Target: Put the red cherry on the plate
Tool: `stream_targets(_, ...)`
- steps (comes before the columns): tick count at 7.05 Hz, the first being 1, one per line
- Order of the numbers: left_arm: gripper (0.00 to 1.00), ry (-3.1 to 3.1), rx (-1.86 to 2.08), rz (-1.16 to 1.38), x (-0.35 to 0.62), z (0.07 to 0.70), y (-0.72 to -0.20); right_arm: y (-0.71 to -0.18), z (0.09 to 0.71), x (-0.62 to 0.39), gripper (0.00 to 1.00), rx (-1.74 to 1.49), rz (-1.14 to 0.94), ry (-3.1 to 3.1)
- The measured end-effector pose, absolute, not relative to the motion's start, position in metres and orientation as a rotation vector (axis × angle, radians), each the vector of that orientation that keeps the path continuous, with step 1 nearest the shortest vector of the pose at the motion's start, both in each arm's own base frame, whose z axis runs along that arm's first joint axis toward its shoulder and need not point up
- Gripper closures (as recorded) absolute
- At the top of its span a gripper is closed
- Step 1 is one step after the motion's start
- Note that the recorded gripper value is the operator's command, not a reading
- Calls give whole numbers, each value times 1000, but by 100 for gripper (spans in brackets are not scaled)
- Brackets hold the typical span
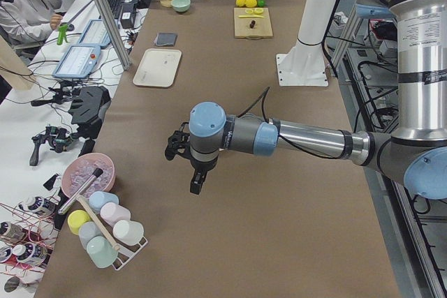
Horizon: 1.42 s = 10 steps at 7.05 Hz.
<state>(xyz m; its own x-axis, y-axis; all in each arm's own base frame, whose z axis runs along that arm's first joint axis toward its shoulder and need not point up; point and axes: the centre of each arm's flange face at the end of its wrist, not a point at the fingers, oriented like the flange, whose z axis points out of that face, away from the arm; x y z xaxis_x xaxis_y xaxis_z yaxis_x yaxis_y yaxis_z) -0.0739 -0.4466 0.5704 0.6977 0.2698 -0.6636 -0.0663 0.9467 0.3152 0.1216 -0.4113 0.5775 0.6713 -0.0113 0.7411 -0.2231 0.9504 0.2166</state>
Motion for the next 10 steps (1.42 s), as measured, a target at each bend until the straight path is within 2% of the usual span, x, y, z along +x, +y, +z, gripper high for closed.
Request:
stream_targets(5,2,832,467,272,-74,575,-457,-387,598,119,0,391,-8,-835)
stream_targets(7,2,852,477,254,-64,568,-458,-380,606,115,0,366,9,-845)
stream_targets(10,2,916,361,308,16,582,-457,-395,600,56,0,228,98,-897)
